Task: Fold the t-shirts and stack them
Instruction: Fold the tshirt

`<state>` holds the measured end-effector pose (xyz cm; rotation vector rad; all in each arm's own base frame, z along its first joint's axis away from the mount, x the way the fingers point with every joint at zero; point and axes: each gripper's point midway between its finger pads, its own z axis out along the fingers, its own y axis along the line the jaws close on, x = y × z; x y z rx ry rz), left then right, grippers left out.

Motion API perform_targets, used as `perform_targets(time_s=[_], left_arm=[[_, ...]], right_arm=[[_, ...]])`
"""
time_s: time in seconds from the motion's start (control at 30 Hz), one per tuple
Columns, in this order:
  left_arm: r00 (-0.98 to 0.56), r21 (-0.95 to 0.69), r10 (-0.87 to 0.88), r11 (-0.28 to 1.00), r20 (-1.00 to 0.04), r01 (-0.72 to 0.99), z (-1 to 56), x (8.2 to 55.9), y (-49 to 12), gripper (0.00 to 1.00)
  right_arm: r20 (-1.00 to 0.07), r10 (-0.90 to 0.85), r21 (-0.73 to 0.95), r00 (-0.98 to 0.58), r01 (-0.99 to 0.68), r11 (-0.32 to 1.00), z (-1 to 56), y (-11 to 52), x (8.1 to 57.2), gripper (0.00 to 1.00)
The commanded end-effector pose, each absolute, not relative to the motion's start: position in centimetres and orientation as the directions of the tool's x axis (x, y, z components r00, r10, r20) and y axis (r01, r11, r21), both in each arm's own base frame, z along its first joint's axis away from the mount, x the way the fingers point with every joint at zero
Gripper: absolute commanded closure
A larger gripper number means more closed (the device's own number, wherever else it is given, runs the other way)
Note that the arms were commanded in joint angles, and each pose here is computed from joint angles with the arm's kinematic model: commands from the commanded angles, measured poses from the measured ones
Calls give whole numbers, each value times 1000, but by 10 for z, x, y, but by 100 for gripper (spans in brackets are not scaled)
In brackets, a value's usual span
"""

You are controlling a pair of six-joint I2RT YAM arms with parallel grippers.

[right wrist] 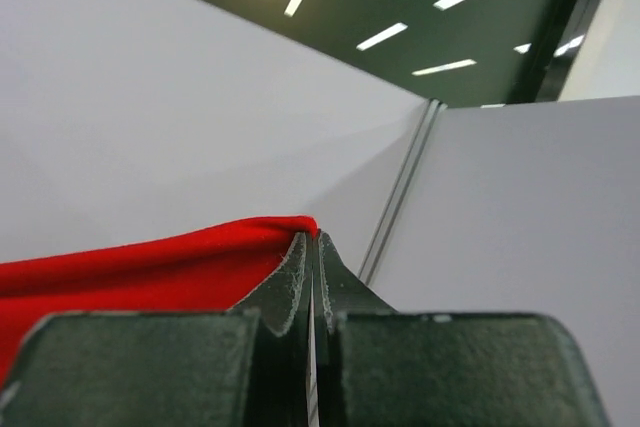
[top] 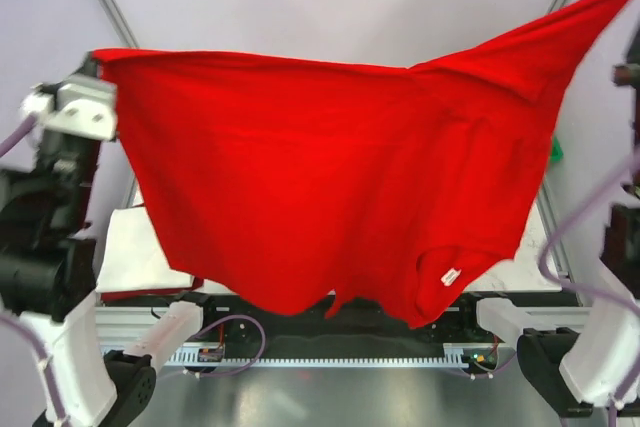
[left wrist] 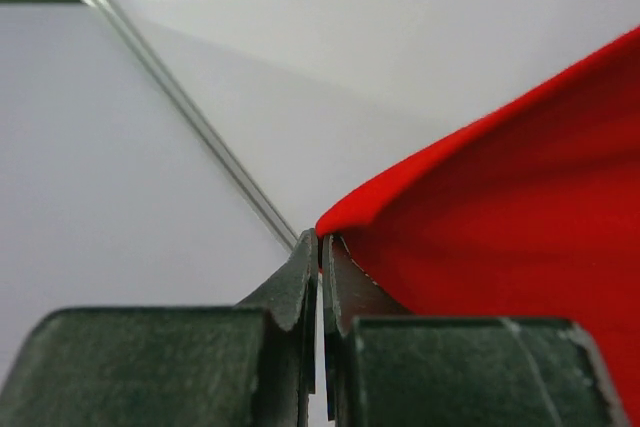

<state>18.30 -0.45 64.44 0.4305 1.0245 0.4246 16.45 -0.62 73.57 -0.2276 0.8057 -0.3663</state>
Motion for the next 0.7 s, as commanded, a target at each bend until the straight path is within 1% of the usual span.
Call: perform_targets(time_s=[0.0,0.03,0.07,0.1,0.13,0.17,0.2,0.23,0.27,0.3,0.33,0.37,0.43,0.53,0.6,0.63,0.67], left_arm=[[328,600,576,800,-749,-36,588,258,-17,98],[306,609,582,793,-754,-8,574,271,-21,98],[248,615,587,787,-770,48,541,294,-25,98],[235,617,589,784,-773,64,529,306,-28,98],[211,618,593,781,-777,84,514,318,-30,98],[145,620,603,773,-784,134,478,341,-33,98],[134,622,607,770,-783,145,466,353,-35,98],[88,622,618,762,-781,179,437,367,-36,98],[69,623,623,758,-779,195,423,377,-38,98],[34,622,633,749,-774,228,399,393,-40,98],[38,623,632,749,-774,226,390,403,-42,98],[3,618,639,742,-769,260,362,413,-44,98],[-33,615,656,723,-754,316,318,434,-50,98],[-88,598,670,707,-737,377,265,456,-55,98],[-127,584,676,703,-726,407,241,465,-56,98],[-155,572,681,698,-715,431,222,473,-58,98],[-167,573,684,699,-710,428,215,479,-56,98]], right_arm=[[-727,-433,-418,533,156,895,684,2,261,100],[-737,-432,-429,520,134,893,672,4,275,100],[-742,-432,-438,513,118,891,662,7,288,100],[-774,-430,-452,464,69,889,632,10,315,100],[-793,-422,-452,440,40,891,617,13,330,100],[-821,-422,-457,385,1,890,586,14,356,100],[-834,-419,-457,360,-24,889,570,16,370,100],[-848,-407,-449,341,-53,892,555,19,382,100],[-859,-403,-447,315,-80,891,536,22,401,100],[-876,-402,-442,268,-110,890,508,22,417,100],[-884,-401,-439,239,-135,888,491,25,428,100],[-894,-403,-435,197,-158,887,466,26,448,100],[-908,-407,-420,102,-216,882,413,30,478,100],[-901,-433,-416,3,-283,864,351,39,508,100],[-888,-459,-427,-33,-315,848,323,45,521,100],[-881,-469,-421,-69,-338,842,299,48,533,100],[-877,-474,-424,-78,-338,840,293,49,540,100]])
